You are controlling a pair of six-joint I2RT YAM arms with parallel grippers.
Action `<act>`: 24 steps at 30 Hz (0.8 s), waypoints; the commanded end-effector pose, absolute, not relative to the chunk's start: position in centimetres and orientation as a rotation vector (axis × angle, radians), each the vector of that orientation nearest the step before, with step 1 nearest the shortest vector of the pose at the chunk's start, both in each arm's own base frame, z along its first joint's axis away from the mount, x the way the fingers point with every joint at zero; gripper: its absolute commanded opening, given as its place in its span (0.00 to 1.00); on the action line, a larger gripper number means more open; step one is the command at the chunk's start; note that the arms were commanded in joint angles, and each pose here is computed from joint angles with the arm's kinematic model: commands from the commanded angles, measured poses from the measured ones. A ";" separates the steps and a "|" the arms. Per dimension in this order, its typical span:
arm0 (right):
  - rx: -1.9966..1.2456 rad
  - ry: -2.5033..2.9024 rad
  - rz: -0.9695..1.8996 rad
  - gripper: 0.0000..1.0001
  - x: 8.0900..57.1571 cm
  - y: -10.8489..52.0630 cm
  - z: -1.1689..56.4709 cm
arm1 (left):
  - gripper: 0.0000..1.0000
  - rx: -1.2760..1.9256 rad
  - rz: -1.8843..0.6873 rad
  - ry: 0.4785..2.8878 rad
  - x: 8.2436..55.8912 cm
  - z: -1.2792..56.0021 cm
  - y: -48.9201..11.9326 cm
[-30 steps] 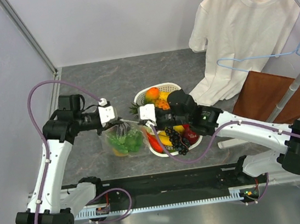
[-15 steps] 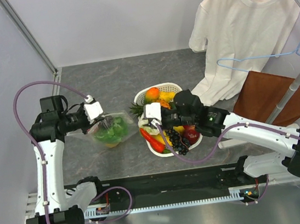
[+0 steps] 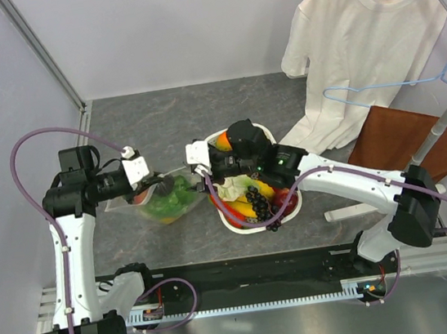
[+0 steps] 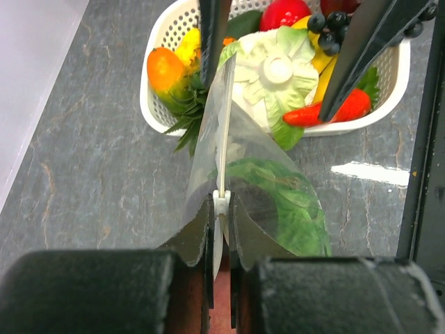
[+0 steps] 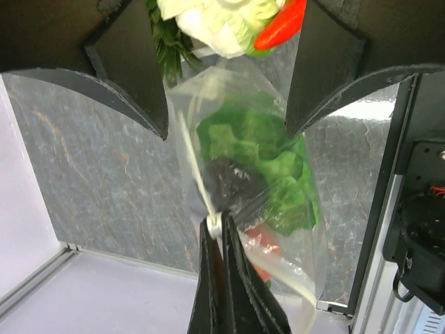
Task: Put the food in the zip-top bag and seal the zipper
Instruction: Zip the zipper food storage bag at the center of the board.
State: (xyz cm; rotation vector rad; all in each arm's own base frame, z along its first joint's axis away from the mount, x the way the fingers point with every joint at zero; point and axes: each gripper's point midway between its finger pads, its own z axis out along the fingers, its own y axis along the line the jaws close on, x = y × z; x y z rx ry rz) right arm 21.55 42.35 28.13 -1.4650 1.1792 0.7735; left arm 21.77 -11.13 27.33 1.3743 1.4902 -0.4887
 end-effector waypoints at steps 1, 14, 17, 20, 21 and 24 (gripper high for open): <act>-1.466 1.057 0.784 0.76 21.6 44.2 30.9 | 0.02 1.382 -0.548 1.372 20.9 28.9 -12.6; -1.532 1.075 0.673 0.00 23.4 46.2 29.4 | 0.02 1.375 -0.593 1.441 21.1 27.6 -12.8; -1.500 1.099 0.608 0.00 24.5 45.7 29.4 | 0.02 1.357 -0.531 1.538 22.0 26.6 -11.6; -1.472 1.112 0.573 0.00 25.3 45.2 29.6 | 0.02 1.336 -0.484 1.607 22.3 26.0 -10.7; -1.456 1.124 0.566 0.00 25.6 45.0 29.7 | 0.02 1.334 -0.474 1.617 22.2 25.8 -10.5; -1.427 1.144 0.556 0.00 26.6 44.4 29.6 | 0.02 1.337 -0.414 1.636 22.2 25.5 -9.8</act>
